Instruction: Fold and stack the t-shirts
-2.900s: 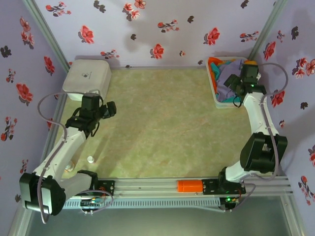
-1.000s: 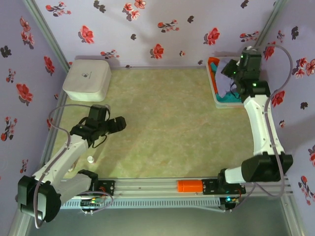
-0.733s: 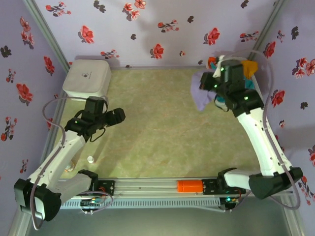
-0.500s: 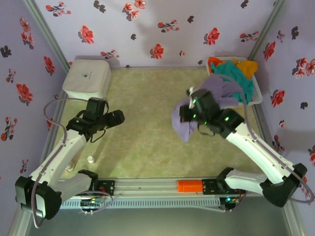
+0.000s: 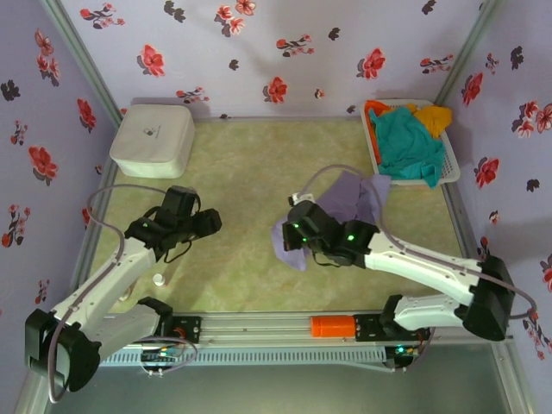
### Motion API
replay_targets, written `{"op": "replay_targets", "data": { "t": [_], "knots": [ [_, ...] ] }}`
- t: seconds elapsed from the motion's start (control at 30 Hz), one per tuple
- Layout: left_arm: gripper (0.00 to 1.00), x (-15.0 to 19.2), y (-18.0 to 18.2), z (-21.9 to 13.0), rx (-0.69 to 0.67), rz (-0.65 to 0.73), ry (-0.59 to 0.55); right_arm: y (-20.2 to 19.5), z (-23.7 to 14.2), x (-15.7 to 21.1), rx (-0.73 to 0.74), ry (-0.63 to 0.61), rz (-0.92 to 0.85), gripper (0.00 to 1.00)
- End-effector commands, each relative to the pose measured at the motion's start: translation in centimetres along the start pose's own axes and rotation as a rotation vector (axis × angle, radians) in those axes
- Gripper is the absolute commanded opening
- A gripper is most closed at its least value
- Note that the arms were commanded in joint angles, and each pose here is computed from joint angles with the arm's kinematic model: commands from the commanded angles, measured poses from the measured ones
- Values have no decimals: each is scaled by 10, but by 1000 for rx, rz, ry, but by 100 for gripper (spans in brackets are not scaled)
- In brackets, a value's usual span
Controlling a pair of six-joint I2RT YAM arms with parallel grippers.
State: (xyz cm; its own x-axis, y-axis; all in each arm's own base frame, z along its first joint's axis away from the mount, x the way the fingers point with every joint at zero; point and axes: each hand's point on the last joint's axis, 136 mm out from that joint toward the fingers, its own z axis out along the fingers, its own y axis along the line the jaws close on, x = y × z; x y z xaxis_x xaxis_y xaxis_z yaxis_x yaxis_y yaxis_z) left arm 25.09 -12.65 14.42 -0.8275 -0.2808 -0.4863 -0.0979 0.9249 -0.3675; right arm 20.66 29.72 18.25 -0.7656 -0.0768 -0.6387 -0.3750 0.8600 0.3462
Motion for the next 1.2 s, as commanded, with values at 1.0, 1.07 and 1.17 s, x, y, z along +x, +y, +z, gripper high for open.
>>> {"op": "replay_targets", "data": {
  "t": [1.0, 1.07, 1.17],
  "knots": [
    [77, 103, -98, 43, 117, 213, 168, -190, -35, 4, 369, 6, 427, 84],
    [78, 113, -102, 51, 103, 244, 171, -193, -33, 8, 360, 6, 449, 84],
    [79, 124, -110, 63, 104, 259, 180, -193, -33, 13, 349, 9, 469, 84]
  ]
}}
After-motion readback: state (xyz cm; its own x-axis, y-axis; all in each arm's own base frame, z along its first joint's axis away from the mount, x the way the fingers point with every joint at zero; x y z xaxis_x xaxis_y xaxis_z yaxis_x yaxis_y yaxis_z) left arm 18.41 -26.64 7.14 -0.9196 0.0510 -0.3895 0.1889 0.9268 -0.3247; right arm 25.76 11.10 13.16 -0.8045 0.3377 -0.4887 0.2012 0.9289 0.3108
